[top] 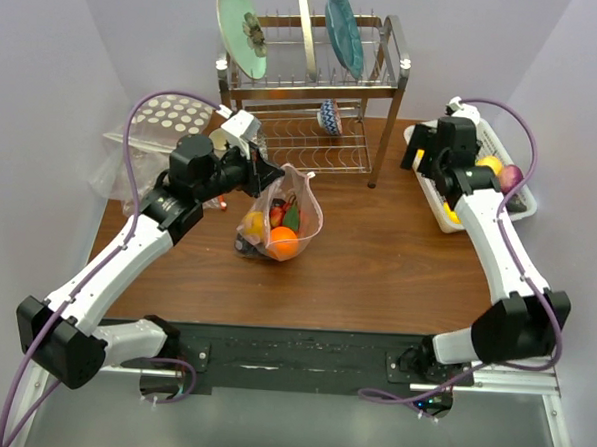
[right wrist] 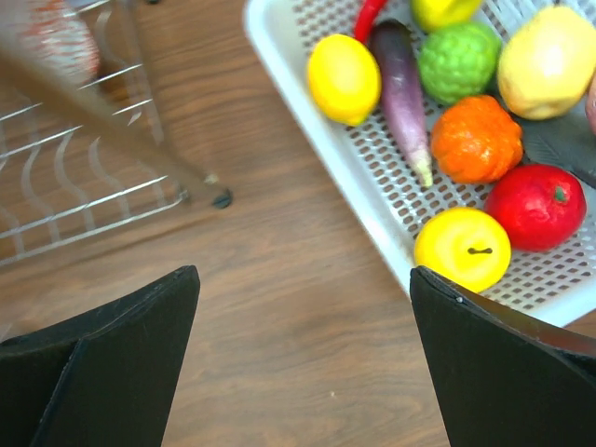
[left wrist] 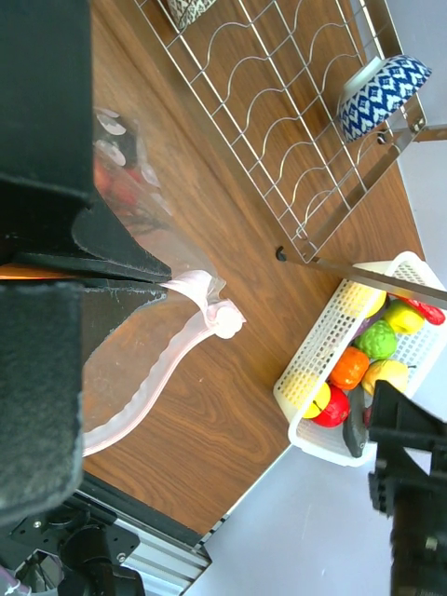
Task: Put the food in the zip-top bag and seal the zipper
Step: Pick up the fake fruit from the bin.
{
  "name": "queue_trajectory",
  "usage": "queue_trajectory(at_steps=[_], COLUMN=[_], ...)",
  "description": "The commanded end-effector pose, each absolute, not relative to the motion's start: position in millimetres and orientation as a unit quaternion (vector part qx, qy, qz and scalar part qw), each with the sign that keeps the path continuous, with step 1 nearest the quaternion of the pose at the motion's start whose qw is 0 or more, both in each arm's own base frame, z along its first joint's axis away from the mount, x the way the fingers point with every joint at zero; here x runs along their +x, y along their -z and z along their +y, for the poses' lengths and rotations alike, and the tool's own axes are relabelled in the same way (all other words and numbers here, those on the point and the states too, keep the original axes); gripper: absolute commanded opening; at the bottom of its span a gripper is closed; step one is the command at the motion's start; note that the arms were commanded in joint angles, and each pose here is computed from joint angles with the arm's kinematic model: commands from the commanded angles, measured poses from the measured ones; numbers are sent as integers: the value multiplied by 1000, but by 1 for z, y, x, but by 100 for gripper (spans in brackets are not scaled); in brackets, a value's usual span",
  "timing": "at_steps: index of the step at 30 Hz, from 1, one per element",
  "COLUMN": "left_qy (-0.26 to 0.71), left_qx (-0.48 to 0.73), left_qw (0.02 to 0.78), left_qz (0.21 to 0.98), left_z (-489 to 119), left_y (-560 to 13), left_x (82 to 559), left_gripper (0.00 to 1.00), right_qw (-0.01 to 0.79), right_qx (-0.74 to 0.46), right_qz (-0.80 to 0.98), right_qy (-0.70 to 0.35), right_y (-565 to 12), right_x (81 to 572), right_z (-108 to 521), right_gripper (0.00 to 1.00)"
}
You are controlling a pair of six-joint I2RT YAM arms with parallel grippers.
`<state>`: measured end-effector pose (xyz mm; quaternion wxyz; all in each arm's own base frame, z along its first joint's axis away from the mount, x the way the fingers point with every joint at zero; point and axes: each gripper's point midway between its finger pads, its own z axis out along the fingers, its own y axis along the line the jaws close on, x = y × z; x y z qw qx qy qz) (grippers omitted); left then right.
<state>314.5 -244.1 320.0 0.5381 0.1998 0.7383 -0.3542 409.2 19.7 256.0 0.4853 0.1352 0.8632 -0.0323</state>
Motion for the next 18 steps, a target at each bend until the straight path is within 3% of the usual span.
queue_trajectory(at_steps=[1,18], left_qy=[360,357], left_qx=[197,196], left_qw=[560,554], left_qz=[719,726], left_z=[-246,-247], left_y=[-337,-330], left_x=[321,325], left_gripper=[0,0], right_qw=[500,459], right_qx=[193,335], right_qz=[844,809], right_qy=[-10,-150], right_y=[-263,-177], right_x=[442,565], right_z=[-7,-51], right_gripper=[99,99])
